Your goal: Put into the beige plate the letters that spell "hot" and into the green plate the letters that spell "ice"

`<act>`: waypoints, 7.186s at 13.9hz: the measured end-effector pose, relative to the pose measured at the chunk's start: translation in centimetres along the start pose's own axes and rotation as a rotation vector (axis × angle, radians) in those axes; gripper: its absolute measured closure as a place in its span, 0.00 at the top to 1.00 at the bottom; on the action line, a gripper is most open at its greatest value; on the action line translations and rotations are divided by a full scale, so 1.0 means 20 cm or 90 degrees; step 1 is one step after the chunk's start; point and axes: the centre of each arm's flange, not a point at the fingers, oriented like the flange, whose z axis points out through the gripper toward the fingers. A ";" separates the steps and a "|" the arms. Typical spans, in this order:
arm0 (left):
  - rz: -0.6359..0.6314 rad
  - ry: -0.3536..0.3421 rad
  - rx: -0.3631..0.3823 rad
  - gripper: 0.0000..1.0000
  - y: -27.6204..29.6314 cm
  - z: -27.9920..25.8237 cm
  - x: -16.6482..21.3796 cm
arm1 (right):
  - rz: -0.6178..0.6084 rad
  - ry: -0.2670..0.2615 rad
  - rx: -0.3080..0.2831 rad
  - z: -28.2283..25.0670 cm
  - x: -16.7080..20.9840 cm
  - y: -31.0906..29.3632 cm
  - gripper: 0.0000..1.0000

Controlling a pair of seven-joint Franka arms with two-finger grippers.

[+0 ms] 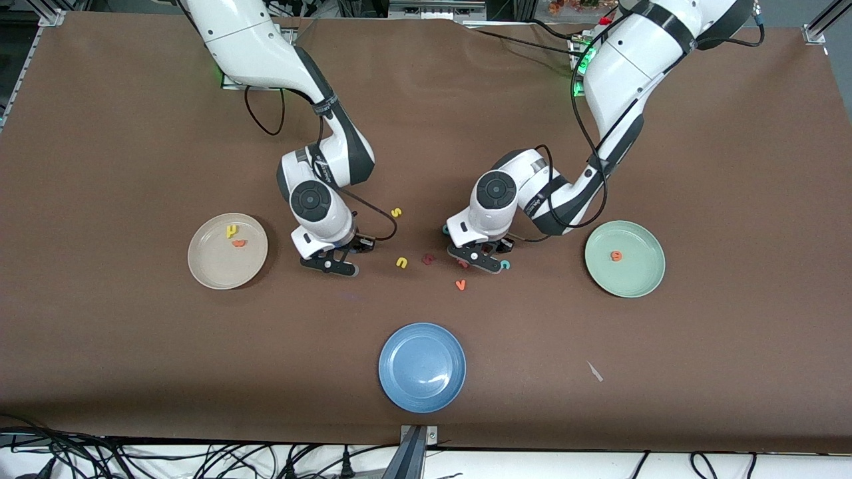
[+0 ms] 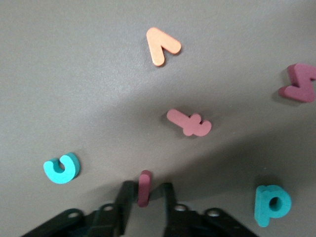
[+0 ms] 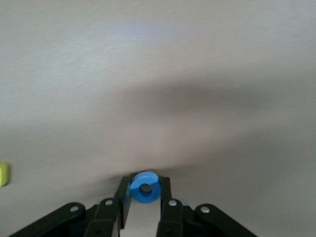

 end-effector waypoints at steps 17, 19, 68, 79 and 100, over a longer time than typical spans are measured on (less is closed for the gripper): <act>0.036 -0.251 0.148 0.07 -1.29 -0.24 -0.17 | -0.081 -0.050 -0.057 -0.31 0.31 1.21 0.72; 0.039 -0.255 0.159 0.11 -1.35 -0.23 -0.19 | -0.057 -0.063 -0.055 -0.39 0.33 1.15 0.93; -0.091 -0.124 0.123 0.26 -0.86 -0.38 0.01 | -0.140 -0.064 -0.021 -1.83 0.00 1.53 1.00; -0.087 -0.248 0.089 0.61 -1.37 -0.12 -0.22 | -0.139 -0.065 -0.021 -1.83 0.00 1.53 1.00; -0.101 0.029 0.018 1.00 -1.47 -2.12 -0.43 | -0.139 -0.067 -0.021 -1.83 0.00 1.53 1.00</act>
